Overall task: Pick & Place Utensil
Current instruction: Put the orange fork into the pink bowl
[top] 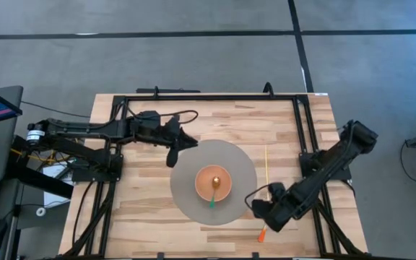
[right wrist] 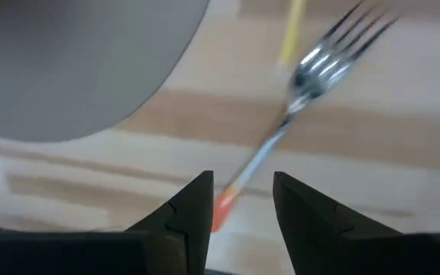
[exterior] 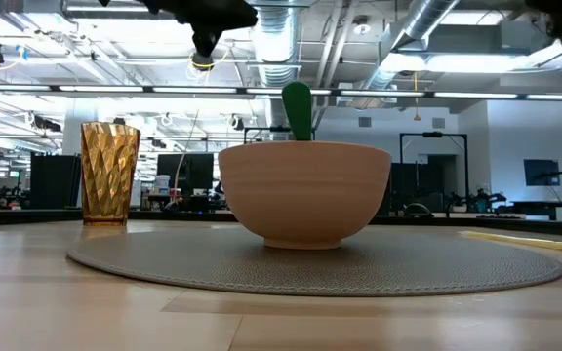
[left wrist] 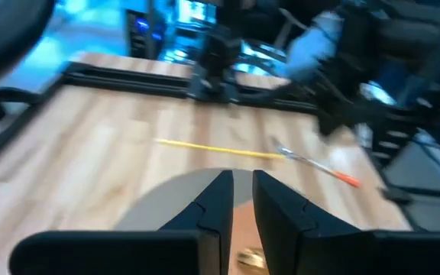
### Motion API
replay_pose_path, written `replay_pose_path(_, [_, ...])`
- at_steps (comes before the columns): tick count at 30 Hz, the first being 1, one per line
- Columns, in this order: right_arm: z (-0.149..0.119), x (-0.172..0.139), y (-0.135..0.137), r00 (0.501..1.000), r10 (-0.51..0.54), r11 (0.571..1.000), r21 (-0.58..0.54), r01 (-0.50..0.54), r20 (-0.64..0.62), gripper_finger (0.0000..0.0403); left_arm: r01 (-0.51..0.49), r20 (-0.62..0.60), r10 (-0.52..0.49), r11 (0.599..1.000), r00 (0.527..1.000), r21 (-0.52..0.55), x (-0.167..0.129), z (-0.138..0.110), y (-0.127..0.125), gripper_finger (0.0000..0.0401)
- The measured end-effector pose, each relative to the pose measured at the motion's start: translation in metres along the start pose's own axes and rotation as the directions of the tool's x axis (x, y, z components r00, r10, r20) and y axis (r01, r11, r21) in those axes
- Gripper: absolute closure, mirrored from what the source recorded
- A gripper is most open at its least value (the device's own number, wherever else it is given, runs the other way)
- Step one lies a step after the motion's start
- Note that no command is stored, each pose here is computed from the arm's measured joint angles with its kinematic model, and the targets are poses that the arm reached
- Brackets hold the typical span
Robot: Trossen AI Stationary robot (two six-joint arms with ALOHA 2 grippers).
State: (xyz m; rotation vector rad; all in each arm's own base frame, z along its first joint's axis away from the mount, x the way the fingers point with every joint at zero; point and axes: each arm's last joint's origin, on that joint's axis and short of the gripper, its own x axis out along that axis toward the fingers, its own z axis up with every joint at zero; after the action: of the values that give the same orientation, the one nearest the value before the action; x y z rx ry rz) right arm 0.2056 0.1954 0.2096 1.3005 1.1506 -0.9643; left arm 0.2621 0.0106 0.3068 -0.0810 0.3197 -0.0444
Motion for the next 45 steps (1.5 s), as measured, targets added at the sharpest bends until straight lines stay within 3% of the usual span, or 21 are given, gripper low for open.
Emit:
replay_pose_path(6, [-0.02,0.03,0.011,0.997,0.059,0.996,0.071,-0.055,-0.053,0.0272,-0.118,0.087,0.118,0.993,0.989,-0.006,-0.002,0.008,0.014,0.0348])
replay_pose_path(11, [-0.028,0.051,0.018,0.995,0.078,0.994,0.083,-0.072,-0.07,0.0272,-0.167,0.214,0.147,0.983,0.966,0.076,-0.005,0.021,0.023,0.0348])
replay_pose_path(18, [-0.03,0.055,0.018,0.994,0.076,0.994,0.085,-0.069,-0.075,0.0275,-0.219,0.353,0.161,0.967,0.922,0.128,-0.01,0.034,0.028,0.0348])
replay_pose_path(27, [-0.03,0.057,0.004,0.999,-0.039,0.999,0.022,0.039,-0.024,0.03,-0.228,0.377,0.158,0.962,0.912,0.148,-0.011,0.037,0.028,0.0348])
replay_pose_path(45, [-0.022,0.066,0.003,0.997,-0.076,0.995,0.061,0.077,-0.004,0.0301,-0.217,0.375,0.156,0.968,0.914,0.124,-0.011,0.037,0.028,0.0348])
